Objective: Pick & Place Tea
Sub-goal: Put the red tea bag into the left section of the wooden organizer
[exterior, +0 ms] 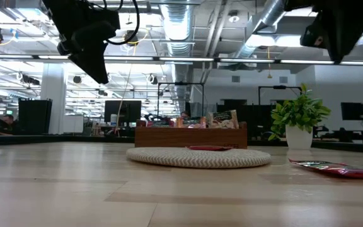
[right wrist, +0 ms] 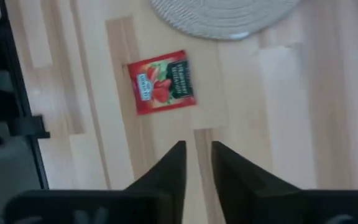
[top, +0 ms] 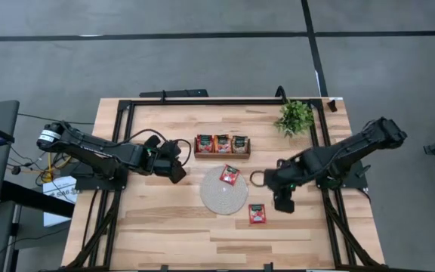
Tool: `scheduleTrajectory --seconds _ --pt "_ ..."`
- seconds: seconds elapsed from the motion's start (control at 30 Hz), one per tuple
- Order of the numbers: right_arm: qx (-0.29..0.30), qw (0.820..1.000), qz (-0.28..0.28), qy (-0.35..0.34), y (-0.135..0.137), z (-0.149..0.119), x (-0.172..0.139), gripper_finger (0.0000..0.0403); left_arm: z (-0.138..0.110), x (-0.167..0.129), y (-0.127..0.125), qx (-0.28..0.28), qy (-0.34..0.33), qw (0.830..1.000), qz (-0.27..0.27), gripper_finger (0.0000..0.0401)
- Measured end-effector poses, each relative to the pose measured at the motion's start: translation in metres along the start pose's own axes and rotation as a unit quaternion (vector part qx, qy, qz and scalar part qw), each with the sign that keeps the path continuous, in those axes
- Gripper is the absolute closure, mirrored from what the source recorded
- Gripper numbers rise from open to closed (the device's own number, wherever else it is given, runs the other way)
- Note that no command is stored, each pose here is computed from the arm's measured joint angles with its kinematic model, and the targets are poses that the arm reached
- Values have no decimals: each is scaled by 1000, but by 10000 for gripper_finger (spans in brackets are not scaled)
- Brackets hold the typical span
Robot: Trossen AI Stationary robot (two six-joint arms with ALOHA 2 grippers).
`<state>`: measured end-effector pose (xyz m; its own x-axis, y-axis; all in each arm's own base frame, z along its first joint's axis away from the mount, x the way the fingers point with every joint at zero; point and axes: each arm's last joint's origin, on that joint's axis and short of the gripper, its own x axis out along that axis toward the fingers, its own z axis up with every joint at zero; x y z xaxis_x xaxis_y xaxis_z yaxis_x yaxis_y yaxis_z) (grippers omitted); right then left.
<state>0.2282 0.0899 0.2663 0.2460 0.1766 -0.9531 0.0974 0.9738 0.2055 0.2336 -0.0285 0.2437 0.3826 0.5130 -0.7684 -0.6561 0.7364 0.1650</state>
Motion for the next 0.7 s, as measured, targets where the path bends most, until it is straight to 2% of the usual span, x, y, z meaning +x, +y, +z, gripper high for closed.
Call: scheduleTrajectory --seconds 0.13,0.33,0.7 --pt "-32 999 -9 23 12 7 27 297 0 0 -1 -12 9 1000 -11 283" --pt "-48 995 -59 64 16 14 66 268 -2 0 -2 -17 31 999 -35 283" --pt "-60 988 -81 114 16 19 113 266 -5 -4 -6 -15 36 998 -47 283"
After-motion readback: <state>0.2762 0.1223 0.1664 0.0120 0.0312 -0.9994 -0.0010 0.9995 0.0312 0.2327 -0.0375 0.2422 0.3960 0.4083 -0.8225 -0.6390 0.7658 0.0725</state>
